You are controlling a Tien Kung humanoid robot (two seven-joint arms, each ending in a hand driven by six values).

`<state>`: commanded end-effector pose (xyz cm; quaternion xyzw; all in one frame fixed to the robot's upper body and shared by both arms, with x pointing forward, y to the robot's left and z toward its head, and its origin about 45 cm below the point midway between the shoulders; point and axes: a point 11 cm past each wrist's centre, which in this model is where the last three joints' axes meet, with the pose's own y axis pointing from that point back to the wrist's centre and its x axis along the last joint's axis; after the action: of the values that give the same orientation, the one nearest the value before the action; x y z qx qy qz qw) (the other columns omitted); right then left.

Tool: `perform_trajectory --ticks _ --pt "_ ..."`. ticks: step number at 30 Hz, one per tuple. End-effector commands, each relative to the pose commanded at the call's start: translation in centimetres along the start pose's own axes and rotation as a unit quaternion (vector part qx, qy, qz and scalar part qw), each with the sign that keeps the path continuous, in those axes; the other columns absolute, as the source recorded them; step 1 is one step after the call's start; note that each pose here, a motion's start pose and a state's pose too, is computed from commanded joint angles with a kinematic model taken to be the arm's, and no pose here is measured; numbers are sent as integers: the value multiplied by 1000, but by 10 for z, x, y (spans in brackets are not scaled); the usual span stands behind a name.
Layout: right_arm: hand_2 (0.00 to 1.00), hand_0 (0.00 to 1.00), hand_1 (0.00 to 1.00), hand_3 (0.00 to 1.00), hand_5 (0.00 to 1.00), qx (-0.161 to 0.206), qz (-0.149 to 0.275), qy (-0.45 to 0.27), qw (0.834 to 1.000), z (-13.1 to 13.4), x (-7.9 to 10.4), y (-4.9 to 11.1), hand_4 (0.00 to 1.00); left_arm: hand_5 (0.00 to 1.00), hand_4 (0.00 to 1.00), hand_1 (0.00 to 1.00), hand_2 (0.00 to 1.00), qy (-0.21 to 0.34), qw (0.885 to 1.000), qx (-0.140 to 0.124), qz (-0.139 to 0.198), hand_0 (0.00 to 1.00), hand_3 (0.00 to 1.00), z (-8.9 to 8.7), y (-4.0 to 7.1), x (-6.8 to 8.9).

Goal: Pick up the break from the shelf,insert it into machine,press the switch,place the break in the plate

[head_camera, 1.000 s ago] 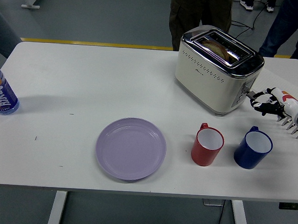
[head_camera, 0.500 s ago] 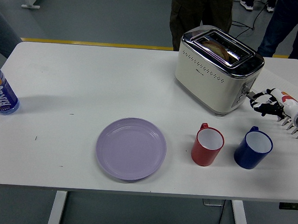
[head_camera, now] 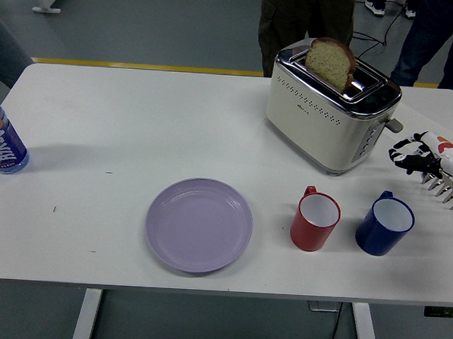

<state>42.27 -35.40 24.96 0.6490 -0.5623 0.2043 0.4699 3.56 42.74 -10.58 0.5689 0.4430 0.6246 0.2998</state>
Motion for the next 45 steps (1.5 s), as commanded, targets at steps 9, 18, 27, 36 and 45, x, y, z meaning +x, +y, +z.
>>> perform_trajectory --ticks 9,18,27,36,45 --pt "264 5 2 740 596 10 26 -9 1000 -5 23 8 608 830 350 498 472 0 1000 0 0 640 552 1 0 0" --pt "264 5 2 739 596 13 58 -13 998 -10 42 13 609 829 350 498 471 0 1000 0 0 639 551 1 0 1" --pt "292 47 2 740 593 38 110 -29 993 -25 69 19 609 829 350 497 471 0 1000 0 -1 640 552 1 0 1" --pt "405 242 132 794 587 77 129 -43 988 -51 80 19 610 828 351 497 471 -2 1000 2 0 639 552 1 0 1" --pt "575 477 408 837 586 101 130 -49 985 -72 80 16 616 827 350 496 470 -4 1000 4 1 639 552 -2 -1 3"
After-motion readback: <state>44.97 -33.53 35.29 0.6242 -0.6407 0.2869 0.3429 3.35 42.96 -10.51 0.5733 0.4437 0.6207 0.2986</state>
